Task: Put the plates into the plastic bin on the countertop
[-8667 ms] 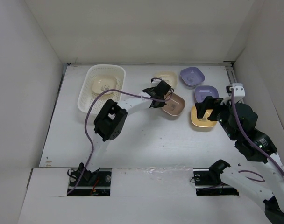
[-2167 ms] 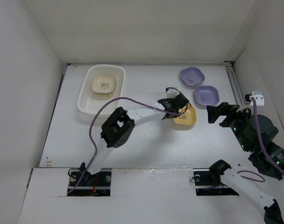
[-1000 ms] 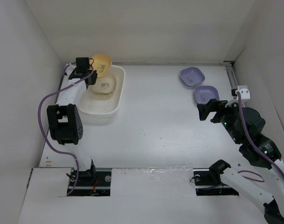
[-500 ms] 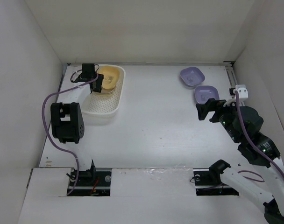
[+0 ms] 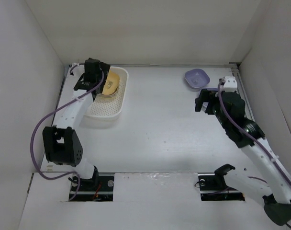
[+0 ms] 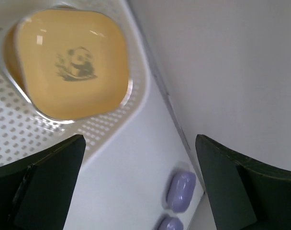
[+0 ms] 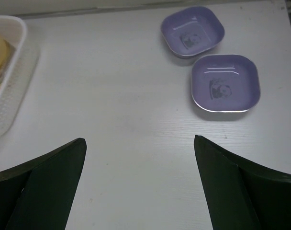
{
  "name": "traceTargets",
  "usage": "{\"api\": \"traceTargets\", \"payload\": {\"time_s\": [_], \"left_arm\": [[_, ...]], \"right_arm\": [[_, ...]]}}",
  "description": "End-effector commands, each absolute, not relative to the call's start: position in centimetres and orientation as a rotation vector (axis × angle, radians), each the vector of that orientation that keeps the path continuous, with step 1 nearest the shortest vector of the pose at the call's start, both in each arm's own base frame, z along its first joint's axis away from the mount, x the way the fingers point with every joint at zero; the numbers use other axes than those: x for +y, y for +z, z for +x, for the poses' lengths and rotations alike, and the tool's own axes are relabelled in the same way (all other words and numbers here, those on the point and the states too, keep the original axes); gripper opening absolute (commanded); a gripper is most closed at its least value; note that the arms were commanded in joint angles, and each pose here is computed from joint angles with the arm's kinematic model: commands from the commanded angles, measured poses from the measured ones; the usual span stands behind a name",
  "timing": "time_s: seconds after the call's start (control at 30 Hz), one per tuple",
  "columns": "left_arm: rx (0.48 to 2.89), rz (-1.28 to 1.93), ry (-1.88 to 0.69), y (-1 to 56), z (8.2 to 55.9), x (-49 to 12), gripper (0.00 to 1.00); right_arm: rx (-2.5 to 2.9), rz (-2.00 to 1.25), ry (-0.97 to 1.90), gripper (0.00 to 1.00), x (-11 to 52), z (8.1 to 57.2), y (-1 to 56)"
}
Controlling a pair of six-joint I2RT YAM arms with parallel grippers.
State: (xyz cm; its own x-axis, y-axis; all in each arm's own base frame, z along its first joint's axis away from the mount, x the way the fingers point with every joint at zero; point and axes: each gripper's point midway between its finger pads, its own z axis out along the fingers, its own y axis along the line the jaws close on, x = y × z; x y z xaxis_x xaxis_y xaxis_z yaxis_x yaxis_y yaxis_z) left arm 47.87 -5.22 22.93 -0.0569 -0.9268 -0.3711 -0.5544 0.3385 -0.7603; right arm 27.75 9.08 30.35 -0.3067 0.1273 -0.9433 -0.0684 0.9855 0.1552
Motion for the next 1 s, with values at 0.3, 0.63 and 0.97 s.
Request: {"api": "traceTargets", "payload": {"time_s": [0.3, 0.63, 0.97], "left_arm": [[1.849, -0.599, -0.501, 31.4, 41.8, -11.6, 1.00], [1.943, -0.434, -0.589, 29.0, 36.7, -12.8, 1.00], [1.977, -0.380, -0.601, 28.1, 35.9, -14.5, 1.00]], "right_arm": [[2.078, 0.301, -0.034, 1.00, 1.5, 42.9, 23.4], [2.251, 0.578, -0.078, 1.00, -7.6, 45.5, 12.1], [2.419, 0.646, -0.074, 0.93, -10.1, 44.6, 4.5]]}}
